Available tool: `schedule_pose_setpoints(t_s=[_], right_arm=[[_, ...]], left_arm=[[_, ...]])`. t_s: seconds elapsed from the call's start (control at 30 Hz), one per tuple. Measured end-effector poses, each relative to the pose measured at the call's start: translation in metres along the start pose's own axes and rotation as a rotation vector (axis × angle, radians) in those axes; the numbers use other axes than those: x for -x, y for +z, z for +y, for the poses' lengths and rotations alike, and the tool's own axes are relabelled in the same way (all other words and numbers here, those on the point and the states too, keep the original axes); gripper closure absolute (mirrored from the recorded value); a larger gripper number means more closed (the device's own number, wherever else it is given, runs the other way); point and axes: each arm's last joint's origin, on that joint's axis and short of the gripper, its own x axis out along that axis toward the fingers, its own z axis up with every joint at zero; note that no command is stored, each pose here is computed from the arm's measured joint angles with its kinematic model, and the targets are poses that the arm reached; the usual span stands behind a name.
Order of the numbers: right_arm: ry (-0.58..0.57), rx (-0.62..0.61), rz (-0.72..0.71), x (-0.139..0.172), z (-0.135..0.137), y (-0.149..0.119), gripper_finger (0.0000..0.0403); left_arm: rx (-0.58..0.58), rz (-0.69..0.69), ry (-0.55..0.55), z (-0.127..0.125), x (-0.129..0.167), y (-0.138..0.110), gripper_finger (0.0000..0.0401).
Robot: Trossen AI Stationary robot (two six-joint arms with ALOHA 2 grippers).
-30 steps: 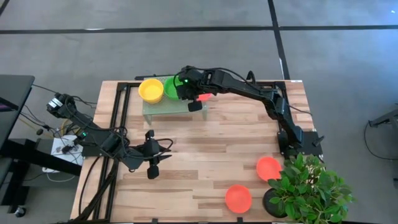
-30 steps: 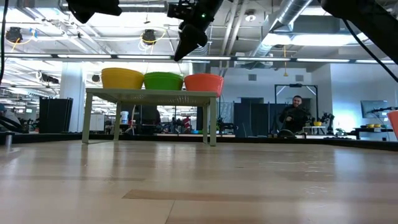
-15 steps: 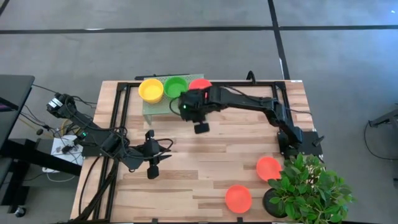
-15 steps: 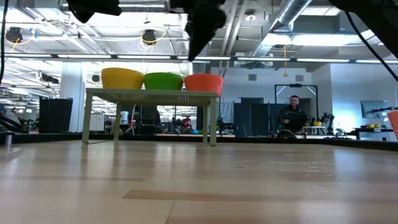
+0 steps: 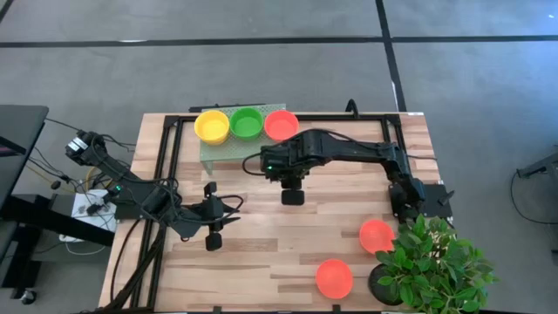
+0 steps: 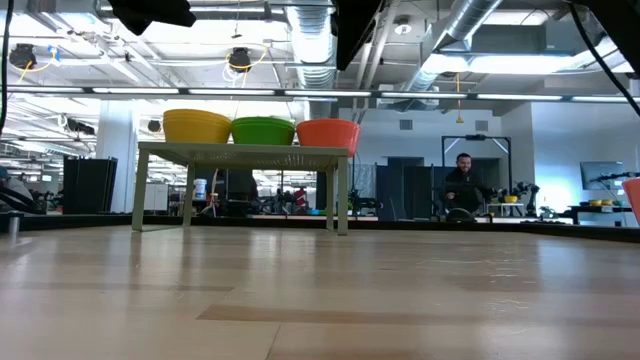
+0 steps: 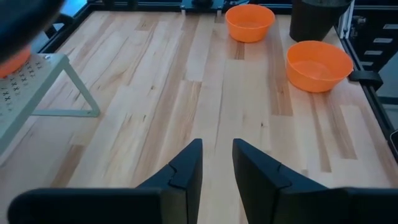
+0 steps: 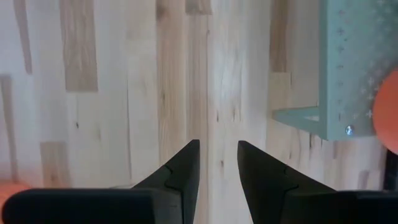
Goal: Pick & Place Mini bowls
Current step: Stack the orange bowl on top of the other orange bowls on the shelf
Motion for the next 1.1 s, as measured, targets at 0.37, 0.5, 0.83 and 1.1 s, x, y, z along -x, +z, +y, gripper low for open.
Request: schedule_pose_setpoints(t_s=[0.37,0.5,0.83,1.1], right_arm=[[-0.003,-0.152,0.115,-0.003,0.007,-0.022,0.03],[-0.026,-0.225,0.078,0.032,0.017,-0.054,0.03],[-0.056,-0.631,-0.154,0.032,0.062,-0.177,0.03],[0.234,-0.839,0.114,-0.031,0.096,-0.244,0.03]], left_arm=[[-0.024,0.029,0.011,0.001,0.0,-0.003,0.0311],[-0.027,0.033,0.013,0.002,0.0,-0.004,0.0311],[-0.025,0.031,0.017,0.002,0.0,-0.003,0.0311],[0.0,0.024,0.052,0.009,-0.005,0.0,0.0311]])
